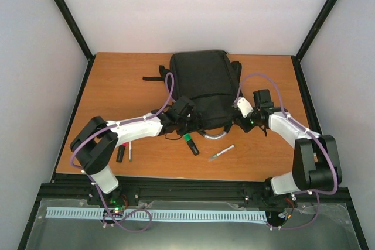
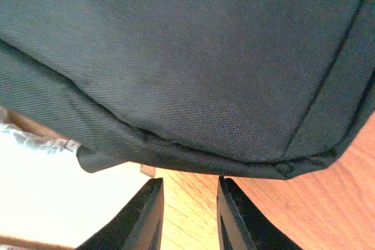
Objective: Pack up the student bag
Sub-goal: Zip the student bag at the center of the board.
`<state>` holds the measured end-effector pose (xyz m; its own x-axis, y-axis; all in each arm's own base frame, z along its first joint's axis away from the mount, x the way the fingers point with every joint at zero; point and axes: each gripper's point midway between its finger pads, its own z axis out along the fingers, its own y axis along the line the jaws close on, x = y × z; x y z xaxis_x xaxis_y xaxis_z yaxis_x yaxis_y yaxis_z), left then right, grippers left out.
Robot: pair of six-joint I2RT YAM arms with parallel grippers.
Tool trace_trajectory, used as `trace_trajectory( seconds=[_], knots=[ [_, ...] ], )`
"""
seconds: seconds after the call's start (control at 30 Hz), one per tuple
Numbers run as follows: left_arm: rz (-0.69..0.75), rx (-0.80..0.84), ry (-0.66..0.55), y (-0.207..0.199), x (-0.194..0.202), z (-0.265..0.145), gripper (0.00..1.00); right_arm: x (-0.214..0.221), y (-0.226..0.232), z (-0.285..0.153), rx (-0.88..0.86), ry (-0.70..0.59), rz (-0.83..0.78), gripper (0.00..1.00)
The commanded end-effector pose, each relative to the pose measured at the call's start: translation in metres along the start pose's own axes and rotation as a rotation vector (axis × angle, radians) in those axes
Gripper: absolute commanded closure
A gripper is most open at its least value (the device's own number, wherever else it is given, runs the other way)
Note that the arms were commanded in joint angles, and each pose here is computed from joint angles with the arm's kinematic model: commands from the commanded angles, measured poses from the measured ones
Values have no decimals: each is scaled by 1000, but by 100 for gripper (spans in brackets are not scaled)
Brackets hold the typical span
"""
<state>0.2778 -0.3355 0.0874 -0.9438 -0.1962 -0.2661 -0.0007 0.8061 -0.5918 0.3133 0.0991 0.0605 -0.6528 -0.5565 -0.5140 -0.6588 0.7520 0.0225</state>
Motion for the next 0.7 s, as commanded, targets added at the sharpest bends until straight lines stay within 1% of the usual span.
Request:
trace_trajectory(
  seconds=[0.0,0.07,0.27,0.47,0.57,0.67],
  knots=[
    [32,42,-31,-19,-10,-2,30,-17,5,-15,27,-91,-50,79],
    [32,40,-32,-19,-10,-2,30,-16,15,-13,11,-91,-67,82],
    [24,46,-27,-21,-11,1,30,-19,22,-2,-13,-62,-73,82],
    [25,41,-29,-20,-10,-1,30,-20,23,13,26,-16,-89,71],
    [26,35,-30,-18,-10,-2,30,-18,29,18,8,-5,-105,70],
    [25,33,-28,-17,-9,0,30,-17,29,22,29,10,-122,68]
  ],
)
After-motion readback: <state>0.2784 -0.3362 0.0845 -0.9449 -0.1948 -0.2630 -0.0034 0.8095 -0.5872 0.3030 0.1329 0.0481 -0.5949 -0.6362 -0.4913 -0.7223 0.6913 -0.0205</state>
